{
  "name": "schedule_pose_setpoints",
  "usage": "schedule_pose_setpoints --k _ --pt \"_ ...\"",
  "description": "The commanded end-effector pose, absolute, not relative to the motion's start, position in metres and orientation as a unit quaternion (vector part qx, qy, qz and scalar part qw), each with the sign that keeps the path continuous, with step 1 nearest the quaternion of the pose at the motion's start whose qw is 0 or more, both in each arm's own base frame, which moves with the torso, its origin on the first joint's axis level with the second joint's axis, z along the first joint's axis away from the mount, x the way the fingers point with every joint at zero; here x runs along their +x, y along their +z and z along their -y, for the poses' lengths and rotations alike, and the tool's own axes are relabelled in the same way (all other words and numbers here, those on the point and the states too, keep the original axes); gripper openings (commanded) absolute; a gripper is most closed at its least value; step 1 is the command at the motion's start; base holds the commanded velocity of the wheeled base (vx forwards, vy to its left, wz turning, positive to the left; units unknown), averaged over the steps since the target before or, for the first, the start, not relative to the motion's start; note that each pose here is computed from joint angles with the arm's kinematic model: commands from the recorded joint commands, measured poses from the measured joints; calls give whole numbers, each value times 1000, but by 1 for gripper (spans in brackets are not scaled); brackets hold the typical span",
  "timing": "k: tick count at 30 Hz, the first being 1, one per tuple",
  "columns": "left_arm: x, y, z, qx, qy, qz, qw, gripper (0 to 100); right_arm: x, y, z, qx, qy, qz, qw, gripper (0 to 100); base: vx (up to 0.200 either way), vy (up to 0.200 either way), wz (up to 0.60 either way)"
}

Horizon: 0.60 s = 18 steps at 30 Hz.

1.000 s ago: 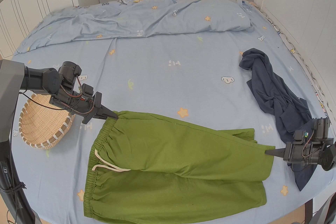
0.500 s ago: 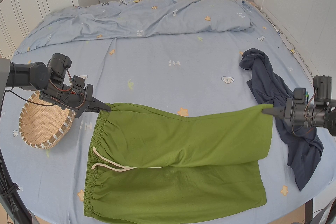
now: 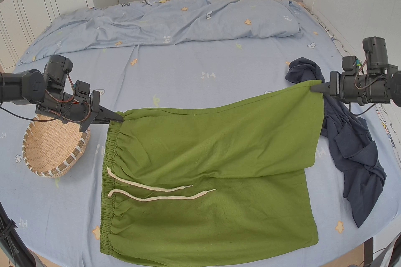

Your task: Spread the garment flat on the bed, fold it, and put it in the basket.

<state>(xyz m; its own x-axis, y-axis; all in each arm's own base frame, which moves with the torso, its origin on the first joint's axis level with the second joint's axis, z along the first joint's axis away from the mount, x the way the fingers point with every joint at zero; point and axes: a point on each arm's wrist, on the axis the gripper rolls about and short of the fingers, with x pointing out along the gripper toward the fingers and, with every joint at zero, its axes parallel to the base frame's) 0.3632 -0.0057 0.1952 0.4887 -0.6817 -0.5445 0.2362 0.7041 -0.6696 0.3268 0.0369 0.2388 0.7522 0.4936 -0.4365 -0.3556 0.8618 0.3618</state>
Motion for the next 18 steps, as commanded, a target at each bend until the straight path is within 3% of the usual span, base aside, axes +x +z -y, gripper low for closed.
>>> schedule_pose_setpoints --k 1,18 --pt "362 206 -6 -261 -274 -389 840 0 358 235 -58 102 237 -269 928 0 0 0 0" --pt "382 188 -26 -250 -226 -365 868 0 429 217 -80 93 235 -248 935 0 0 0 0"
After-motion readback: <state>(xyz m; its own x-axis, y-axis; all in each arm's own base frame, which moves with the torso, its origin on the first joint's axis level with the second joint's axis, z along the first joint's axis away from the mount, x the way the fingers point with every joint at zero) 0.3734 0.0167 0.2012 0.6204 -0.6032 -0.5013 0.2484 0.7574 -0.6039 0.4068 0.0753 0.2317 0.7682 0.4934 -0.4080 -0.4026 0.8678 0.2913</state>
